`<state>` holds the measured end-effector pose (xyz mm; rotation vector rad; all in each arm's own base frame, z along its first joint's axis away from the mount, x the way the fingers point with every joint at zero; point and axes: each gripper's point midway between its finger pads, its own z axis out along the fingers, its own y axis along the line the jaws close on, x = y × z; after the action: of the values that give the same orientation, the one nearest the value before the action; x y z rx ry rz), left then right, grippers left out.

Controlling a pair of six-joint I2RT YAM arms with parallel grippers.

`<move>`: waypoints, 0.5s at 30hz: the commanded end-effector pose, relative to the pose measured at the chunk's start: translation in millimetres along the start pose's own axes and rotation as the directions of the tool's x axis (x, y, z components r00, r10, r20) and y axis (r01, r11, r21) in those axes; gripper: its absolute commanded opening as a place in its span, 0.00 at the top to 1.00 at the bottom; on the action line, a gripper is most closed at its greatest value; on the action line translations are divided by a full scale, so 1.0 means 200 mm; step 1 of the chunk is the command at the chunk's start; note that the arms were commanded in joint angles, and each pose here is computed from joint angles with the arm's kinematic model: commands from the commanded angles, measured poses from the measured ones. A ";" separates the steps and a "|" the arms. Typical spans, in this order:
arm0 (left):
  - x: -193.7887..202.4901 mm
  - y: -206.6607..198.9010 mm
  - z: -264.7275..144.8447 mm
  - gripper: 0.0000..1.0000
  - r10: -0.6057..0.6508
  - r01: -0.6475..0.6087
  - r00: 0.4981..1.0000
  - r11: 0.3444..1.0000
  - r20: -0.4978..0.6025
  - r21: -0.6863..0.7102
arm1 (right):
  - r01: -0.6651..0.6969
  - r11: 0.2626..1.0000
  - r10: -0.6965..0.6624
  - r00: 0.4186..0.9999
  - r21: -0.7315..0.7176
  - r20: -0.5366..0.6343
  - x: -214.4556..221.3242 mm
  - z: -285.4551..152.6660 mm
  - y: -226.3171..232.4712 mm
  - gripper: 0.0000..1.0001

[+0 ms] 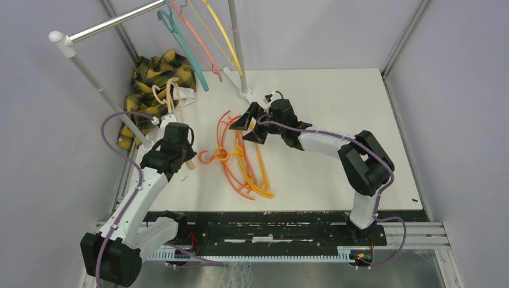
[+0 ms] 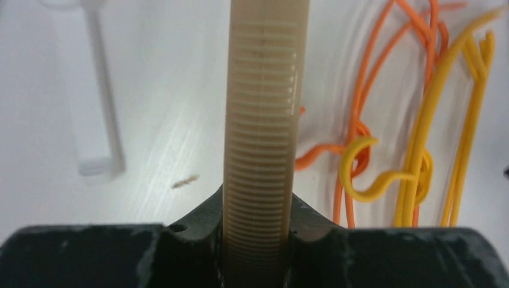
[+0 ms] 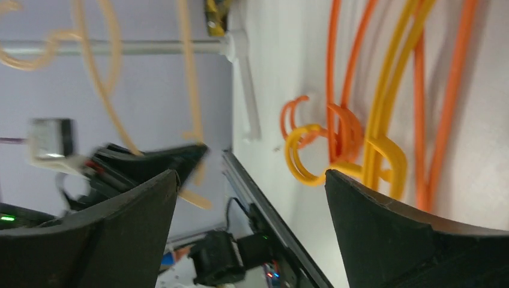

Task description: Organize the hangers

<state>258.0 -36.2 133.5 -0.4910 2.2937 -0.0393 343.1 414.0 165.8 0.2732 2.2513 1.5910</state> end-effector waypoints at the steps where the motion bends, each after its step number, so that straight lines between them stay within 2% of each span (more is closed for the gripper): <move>1: -0.42 0.17 -0.15 0.97 -0.002 0.073 0.965 0.962 0.261 -0.263 | 0.345 0.930 -0.337 0.938 0.124 -0.081 0.03 -0.19 0.02 0.00; 6: -0.67 0.17 -0.24 0.97 0.060 0.065 0.942 0.933 0.330 -0.353 | 0.528 0.789 -0.507 0.848 0.313 -0.153 -0.01 -0.36 -0.15 0.00; 9: -0.79 0.16 -0.28 0.97 0.078 0.080 0.925 0.917 0.372 -0.391 | 0.546 0.767 -0.520 0.836 0.337 -0.172 -0.01 -0.39 -0.19 0.00; 15: -1.04 0.09 -0.36 0.97 0.104 0.094 0.893 0.908 0.437 -0.408 | 0.538 0.776 -0.505 0.843 0.331 -0.186 -0.01 -0.38 -0.22 0.00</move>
<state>321.0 31.5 272.5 -0.6291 1.9558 0.4440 310.1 336.6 140.4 -0.2645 2.4285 0.9375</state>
